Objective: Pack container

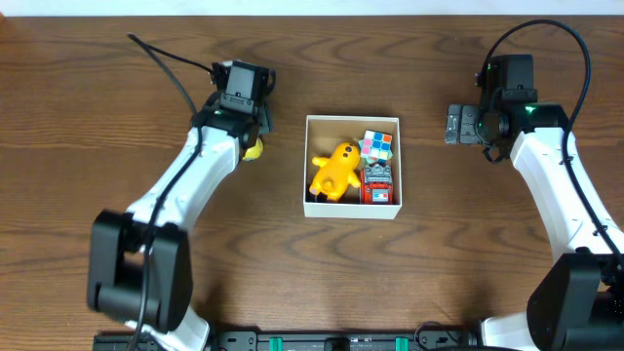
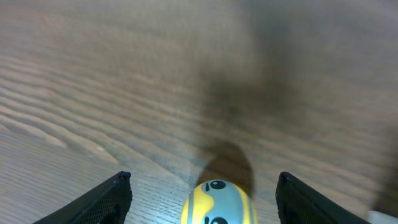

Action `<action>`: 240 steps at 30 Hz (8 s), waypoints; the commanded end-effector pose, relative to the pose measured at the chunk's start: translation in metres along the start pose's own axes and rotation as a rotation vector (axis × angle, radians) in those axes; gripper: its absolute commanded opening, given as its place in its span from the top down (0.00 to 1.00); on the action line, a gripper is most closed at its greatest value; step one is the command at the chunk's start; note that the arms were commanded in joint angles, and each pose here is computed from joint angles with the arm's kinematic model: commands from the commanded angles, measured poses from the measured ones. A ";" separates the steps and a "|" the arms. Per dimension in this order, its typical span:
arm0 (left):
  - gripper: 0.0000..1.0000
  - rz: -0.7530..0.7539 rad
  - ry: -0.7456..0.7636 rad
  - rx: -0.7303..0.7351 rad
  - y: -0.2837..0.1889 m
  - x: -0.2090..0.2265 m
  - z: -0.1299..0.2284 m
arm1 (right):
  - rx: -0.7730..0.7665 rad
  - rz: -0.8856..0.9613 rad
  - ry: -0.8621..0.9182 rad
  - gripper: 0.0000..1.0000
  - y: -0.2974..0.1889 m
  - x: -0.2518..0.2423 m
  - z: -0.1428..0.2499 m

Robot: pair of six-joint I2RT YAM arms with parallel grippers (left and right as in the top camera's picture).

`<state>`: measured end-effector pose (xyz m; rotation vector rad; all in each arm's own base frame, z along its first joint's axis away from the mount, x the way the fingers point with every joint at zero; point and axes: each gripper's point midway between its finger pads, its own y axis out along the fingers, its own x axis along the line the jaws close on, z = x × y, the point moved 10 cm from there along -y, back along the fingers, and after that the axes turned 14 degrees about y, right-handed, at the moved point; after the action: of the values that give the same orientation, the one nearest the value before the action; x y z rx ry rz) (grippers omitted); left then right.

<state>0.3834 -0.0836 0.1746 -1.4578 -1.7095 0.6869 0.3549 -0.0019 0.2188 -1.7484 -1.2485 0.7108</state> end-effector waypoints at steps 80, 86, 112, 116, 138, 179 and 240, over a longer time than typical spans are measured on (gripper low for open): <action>0.48 0.108 0.079 0.292 0.052 -0.020 0.049 | -0.031 0.000 0.001 0.01 -0.008 -0.001 -0.006; 0.90 0.110 0.075 0.277 0.049 -0.020 0.046 | -0.031 0.000 0.001 0.01 -0.008 -0.001 -0.006; 0.31 0.133 0.034 0.132 -0.012 -0.002 0.017 | -0.031 0.000 0.001 0.01 -0.008 -0.001 -0.006; 0.31 0.124 0.050 0.190 0.009 -0.008 0.027 | -0.031 0.000 0.001 0.01 -0.008 -0.001 -0.006; 0.37 0.112 0.069 0.262 0.044 -0.018 0.043 | -0.031 0.000 0.001 0.01 -0.008 -0.001 -0.006; 0.94 0.628 0.189 -0.168 -0.135 -0.086 0.005 | -0.031 0.000 0.001 0.01 -0.008 -0.001 -0.006; 0.02 0.052 -0.036 -0.077 -0.092 0.046 -0.005 | -0.031 0.000 0.001 0.01 -0.008 -0.001 -0.006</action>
<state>0.3344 -0.0588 0.2608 -1.5716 -1.7435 0.6960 0.3549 -0.0019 0.2189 -1.7486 -1.2487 0.7105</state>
